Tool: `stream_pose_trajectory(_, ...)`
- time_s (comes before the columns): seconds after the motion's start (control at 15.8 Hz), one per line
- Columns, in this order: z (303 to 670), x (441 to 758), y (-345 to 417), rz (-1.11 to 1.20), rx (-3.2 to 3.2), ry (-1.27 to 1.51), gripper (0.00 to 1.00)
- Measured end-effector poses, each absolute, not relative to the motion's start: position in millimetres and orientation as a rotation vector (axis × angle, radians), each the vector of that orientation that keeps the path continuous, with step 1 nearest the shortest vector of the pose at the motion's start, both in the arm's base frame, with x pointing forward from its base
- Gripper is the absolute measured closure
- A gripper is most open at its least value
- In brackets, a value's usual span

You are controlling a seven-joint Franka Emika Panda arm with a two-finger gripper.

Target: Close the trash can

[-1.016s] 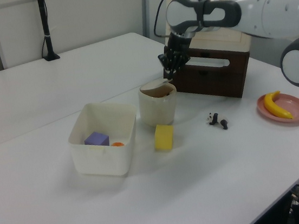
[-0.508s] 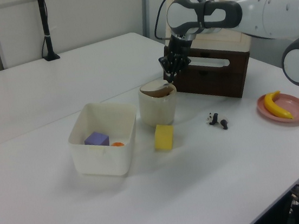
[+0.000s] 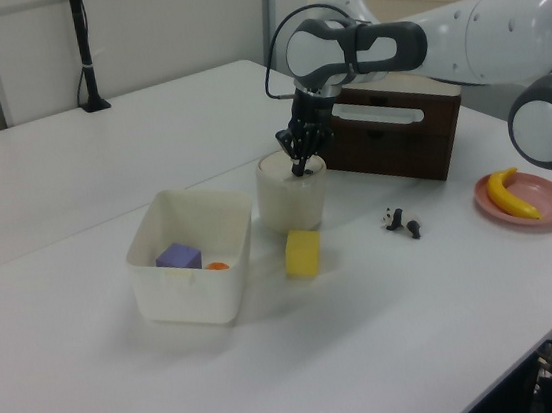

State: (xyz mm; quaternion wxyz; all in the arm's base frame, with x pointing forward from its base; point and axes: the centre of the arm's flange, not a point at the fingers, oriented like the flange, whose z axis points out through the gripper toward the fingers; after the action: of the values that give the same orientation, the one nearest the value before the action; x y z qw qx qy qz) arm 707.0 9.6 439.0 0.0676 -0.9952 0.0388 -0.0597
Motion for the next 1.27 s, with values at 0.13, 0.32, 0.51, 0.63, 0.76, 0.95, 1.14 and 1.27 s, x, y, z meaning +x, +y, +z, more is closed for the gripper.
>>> stream_pose_trajectory(0.13, 439, 707, 10, -0.180, -2.999, 0.117, 0.99)
stream_pose_trajectory(0.32, 441, 707, 10, -0.180, -2.998, 0.116, 0.99)
stream_pose_trajectory(0.51, 454, 697, 13, -0.104, -2.994, 0.100, 0.99)
stream_pose_trajectory(0.63, 479, 685, 15, -0.062, -2.986, 0.082, 0.99)
stream_pose_trajectory(0.76, 501, 671, 17, -0.009, -2.979, 0.064, 0.99)
stream_pose_trajectory(0.95, 515, 650, 22, 0.124, -3.005, 0.013, 0.82)
stream_pose_trajectory(1.14, 521, 636, 38, 0.216, -3.088, -0.087, 0.50)
stream_pose_trajectory(1.27, 525, 632, 41, 0.231, -3.119, -0.111, 0.28)
